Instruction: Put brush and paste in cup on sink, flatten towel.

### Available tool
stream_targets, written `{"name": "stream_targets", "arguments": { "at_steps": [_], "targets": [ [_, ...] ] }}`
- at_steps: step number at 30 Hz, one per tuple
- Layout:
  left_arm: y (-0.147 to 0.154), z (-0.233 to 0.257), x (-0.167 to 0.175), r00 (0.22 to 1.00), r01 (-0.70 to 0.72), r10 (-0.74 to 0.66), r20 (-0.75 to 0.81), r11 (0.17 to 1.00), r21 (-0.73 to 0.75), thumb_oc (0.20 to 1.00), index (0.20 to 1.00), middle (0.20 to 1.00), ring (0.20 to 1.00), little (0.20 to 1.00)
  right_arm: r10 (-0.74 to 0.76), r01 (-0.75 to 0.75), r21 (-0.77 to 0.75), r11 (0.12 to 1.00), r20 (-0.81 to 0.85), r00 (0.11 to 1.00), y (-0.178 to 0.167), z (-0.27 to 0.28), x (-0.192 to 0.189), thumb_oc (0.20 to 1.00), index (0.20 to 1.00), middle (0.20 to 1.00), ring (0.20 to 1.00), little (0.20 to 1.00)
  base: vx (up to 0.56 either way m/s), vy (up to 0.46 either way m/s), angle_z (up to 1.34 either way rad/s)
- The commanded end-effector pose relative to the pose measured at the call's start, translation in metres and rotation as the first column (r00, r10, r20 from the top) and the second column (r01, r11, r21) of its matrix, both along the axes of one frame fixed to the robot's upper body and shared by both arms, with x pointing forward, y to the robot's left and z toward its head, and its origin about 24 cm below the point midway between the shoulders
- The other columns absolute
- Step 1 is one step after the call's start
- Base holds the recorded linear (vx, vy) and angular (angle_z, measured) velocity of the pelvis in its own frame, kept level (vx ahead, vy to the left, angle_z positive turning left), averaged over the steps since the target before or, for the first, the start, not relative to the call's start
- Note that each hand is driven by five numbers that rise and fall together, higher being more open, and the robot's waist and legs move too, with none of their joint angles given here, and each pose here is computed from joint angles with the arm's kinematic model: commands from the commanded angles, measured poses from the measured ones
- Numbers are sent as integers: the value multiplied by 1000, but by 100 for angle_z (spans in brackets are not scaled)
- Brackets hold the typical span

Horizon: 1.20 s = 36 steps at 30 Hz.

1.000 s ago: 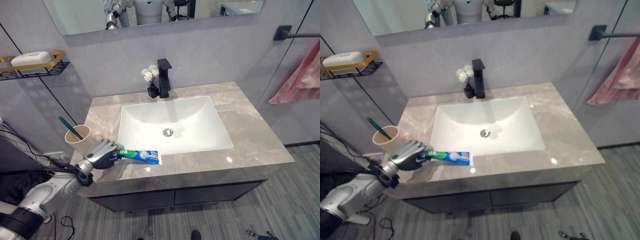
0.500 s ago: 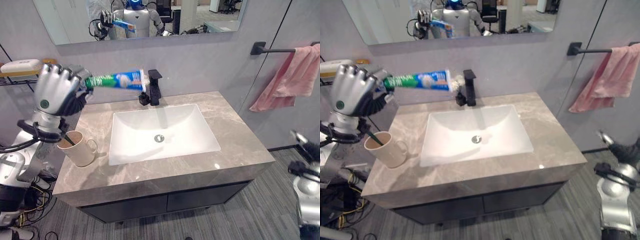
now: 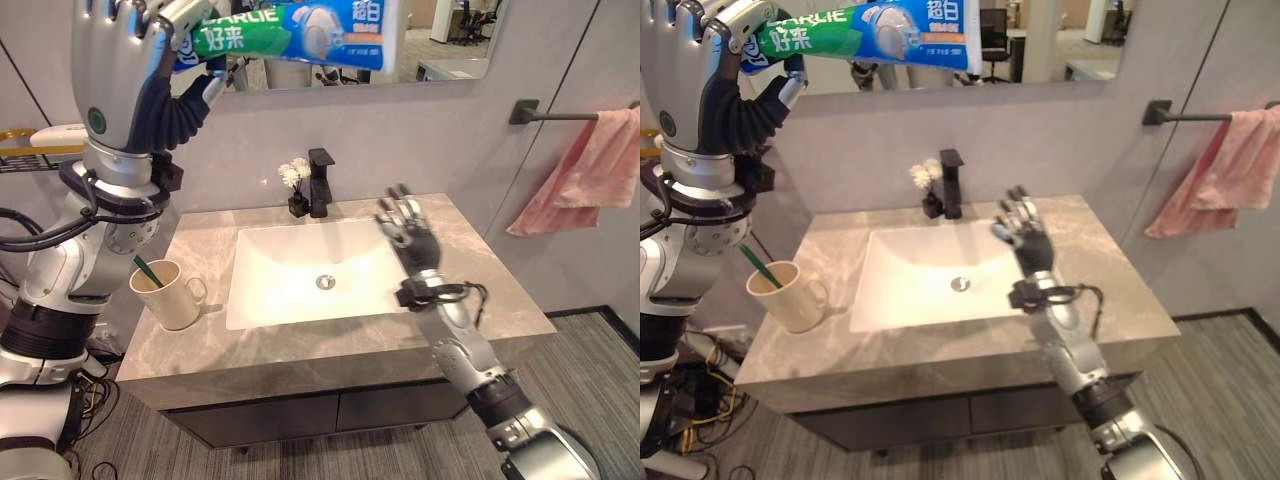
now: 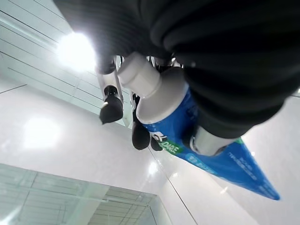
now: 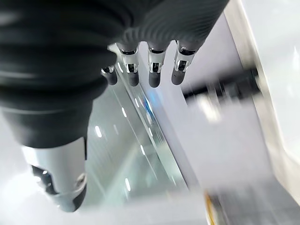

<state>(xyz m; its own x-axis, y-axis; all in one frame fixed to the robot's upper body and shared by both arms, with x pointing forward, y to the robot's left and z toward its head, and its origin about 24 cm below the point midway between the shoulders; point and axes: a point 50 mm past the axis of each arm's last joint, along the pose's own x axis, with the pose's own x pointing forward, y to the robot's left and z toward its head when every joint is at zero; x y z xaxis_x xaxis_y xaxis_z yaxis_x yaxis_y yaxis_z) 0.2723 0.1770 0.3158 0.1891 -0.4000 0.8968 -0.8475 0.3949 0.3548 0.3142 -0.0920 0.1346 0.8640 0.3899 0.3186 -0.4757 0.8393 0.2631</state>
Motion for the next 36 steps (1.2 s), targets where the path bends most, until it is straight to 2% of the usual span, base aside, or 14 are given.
{"name": "stream_targets", "arguments": {
  "at_steps": [1, 4, 14, 18, 25, 31, 36],
  "targets": [
    [-6, 17, 0, 998, 54, -52, 38, 997, -55, 200, 200, 200, 200, 200, 122, -150, 139, 979, 191, 974, 25, 57, 3, 1000, 1000, 1000, 1000, 1000, 25, 17, 12],
    [-12, 5, 0, 995, 101, -102, 1, 992, -71, 200, 200, 200, 200, 200, 176, -236, 223, 946, 256, 950, 48, 79, -1, 1000, 1000, 1000, 1000, 1000, 29, 25, 15],
    [-23, -25, 3, 964, 219, -237, -122, 965, -146, 200, 200, 200, 200, 200, 152, -325, 362, 874, 433, 889, 64, 135, -13, 1000, 1000, 1000, 1000, 1000, 19, 20, 7],
    [-24, -36, 2, 949, 246, -273, -161, 955, -169, 200, 200, 200, 200, 200, 126, -356, 457, 815, 460, 879, 68, 149, -19, 1000, 1000, 1000, 1000, 1000, 30, 28, 6],
    [-27, -43, -1, 933, 276, -310, -185, 943, -185, 200, 200, 200, 200, 200, 57, -357, 521, 775, 505, 861, 62, 164, -26, 1000, 1000, 1000, 1000, 1000, 13, 13, 11],
    [-28, -64, -3, 892, 303, -366, -266, 920, -249, 200, 200, 200, 200, 200, 0, -367, 614, 699, 513, 858, 48, 168, -32, 1000, 1000, 1000, 1000, 1000, 17, 12, 11],
    [-29, -69, -3, 881, 304, -373, -292, 918, -254, 200, 200, 200, 200, 200, 18, -358, 618, 700, 486, 874, 50, 160, -31, 1000, 1000, 1000, 1000, 1000, 1, 1, 1]
  ]
}}
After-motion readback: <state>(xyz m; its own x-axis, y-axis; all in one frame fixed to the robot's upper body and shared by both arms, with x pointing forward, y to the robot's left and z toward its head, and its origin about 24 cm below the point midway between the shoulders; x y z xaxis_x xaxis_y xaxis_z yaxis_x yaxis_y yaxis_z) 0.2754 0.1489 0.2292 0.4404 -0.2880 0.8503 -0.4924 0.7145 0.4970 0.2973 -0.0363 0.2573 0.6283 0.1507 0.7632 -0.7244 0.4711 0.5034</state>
